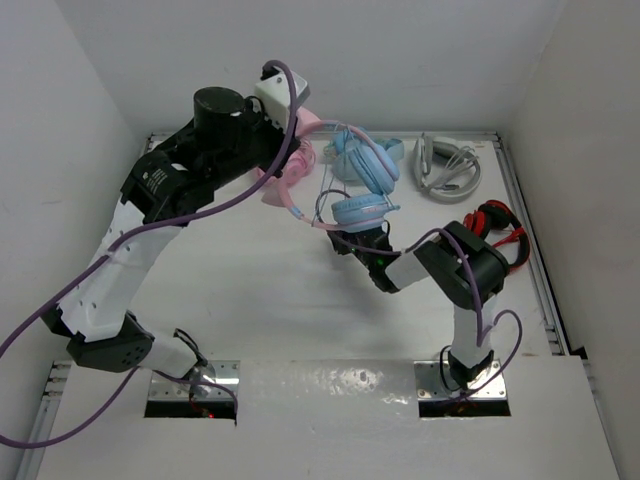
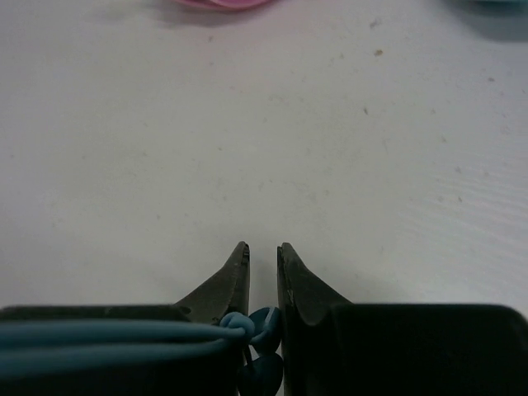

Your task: Wrap the headphones

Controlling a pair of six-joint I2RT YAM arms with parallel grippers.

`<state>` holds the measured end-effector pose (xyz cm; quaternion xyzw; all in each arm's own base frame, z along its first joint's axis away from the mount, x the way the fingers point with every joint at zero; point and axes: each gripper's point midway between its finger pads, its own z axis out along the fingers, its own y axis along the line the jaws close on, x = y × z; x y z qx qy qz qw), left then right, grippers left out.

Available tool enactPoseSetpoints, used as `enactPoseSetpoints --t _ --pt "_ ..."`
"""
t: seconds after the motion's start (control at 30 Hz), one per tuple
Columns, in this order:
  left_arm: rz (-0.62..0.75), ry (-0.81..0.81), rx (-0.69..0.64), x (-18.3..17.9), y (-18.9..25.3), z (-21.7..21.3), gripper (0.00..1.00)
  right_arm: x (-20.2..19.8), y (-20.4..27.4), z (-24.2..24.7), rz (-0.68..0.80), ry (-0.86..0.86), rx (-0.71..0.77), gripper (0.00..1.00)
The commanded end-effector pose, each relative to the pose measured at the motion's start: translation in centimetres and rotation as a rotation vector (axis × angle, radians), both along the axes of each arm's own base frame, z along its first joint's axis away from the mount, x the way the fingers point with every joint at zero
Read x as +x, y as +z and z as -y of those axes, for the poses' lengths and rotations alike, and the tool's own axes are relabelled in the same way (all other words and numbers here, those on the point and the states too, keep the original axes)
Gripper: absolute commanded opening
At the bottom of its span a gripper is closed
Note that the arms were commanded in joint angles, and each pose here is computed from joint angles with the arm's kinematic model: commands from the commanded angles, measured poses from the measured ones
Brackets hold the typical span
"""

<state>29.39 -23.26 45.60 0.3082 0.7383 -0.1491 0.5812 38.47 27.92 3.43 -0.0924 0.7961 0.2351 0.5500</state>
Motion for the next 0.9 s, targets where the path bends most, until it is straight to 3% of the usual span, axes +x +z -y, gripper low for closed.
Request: enactPoseSetpoints --t 0.0,0.2,0.4,0.47,0.7,0.87 --pt "0.104 0.079 -0.158 0.3 4.9 -1.0 0.0 -0.8 3.2 0.7 0.105 -0.02 0.013 0.0" --pt "0.098 0.205 -0.266 4.1 6.3 -4.4 0.0 -5.0 3.5 -1.6 0.129 0.132 -0.117 0.0" --pt "0.064 0.321 -0.332 9.3 5.0 -6.7 0.0 -12.3 3.3 -10.7 0.135 0.433 -0.221 0.0" --pt "0.055 0.359 -0.31 10.9 3.3 -7.0 0.0 -14.0 3.0 -12.3 0.129 0.507 -0.251 0.0" --pt "0.18 0.674 -0.201 16.4 1.3 -15.1 0.0 -20.8 4.2 -15.2 0.195 0.706 -0.296 0.0" --pt "0.206 0.745 -0.083 18.7 -2.4 -16.4 0.0 -23.2 6.2 -15.8 0.243 0.76 -0.297 0.0"
